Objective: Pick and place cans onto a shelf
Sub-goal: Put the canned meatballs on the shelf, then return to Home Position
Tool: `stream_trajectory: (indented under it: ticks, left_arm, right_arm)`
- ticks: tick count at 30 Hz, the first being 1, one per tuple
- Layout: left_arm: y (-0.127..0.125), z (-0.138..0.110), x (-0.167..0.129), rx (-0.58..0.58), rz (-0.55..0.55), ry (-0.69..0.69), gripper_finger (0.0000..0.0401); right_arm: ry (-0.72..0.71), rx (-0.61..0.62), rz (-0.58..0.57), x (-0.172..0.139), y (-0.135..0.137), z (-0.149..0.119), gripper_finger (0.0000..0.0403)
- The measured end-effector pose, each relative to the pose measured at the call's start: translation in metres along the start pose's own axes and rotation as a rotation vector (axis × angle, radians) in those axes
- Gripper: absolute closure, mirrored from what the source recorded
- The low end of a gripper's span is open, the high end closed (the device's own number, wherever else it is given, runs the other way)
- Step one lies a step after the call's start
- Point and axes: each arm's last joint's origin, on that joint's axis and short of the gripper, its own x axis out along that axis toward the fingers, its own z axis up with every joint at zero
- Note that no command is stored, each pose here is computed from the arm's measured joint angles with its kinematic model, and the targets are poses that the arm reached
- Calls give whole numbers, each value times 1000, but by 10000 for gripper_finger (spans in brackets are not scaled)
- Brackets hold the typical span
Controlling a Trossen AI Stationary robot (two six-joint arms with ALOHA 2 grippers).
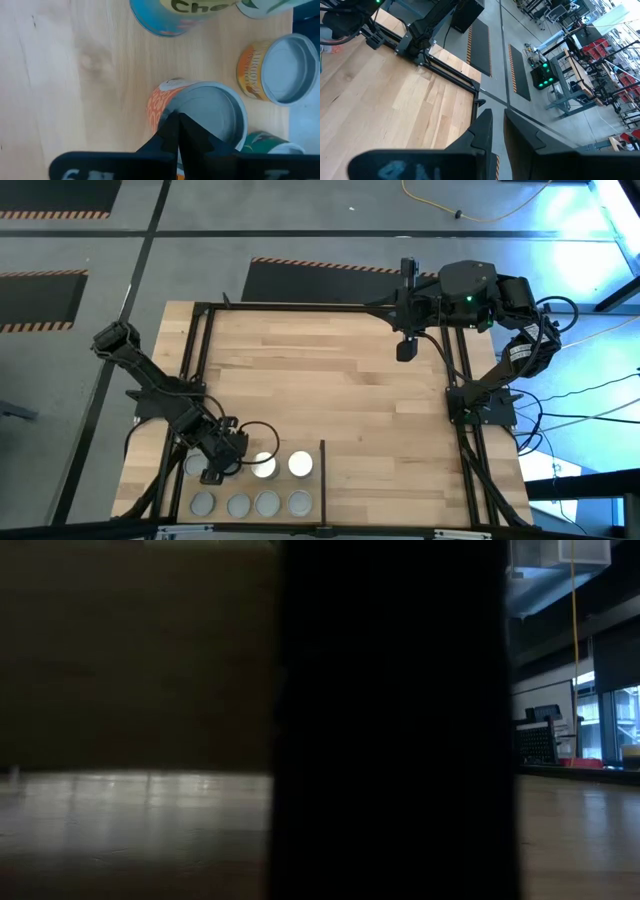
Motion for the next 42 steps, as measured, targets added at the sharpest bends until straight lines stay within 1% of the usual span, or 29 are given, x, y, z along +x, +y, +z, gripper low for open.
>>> stream_trajectory:
  ticks: [11, 13, 16, 19, 22, 27, 29, 31, 33, 35, 37, 40, 42]
  left_arm:
    - [1, 0, -1, 5, 9, -10, 401]
    - [1, 0, -3, -13, 0, -18, 401]
    - [0, 1, -13, -19, -16, -42, 401]
    - [-3, 5, -28, -21, -23, -102, 401]
    - [-5, 8, -35, -22, -23, -126, 401]
    - [-14, 15, -51, -39, -81, -151, 401]
    - [-17, 19, -68, -43, -72, -190, 401]
    - [-14, 19, -91, -53, -29, -216, 401]
    - [-11, 17, -120, -80, 28, -273, 401]
    - [-7, 16, -150, -98, 85, -379, 401]
    - [-3, 15, -180, -101, 138, -526, 401]
    - [4, 10, -219, -53, 192, -702, 401]
    - [10, 3, -238, -13, 218, -778, 401]
  right_arm:
    - [-1, 0, 1, 0, 0, 0, 353]
    - [-1, 0, 1, 0, 0, 0, 353]
    - [-1, 0, 1, 0, 0, 0, 353]
    - [0, 0, 1, 0, 0, 0, 353]
    - [0, 0, 2, 0, 0, 0, 353]
    - [1, 0, 2, 0, 0, 0, 353]
    - [1, 0, 2, 0, 0, 0, 353]
    - [0, 0, 1, 0, 0, 0, 353]
    - [-2, 2, 0, -2, 0, 0, 353]
    - [-1, 21, 1, -7, -1, -2, 353]
    - [0, 39, 1, -13, -2, -4, 353]
    - [1, 100, 2, -24, -4, -7, 353]
    - [6, 126, 12, -30, -4, -9, 353]
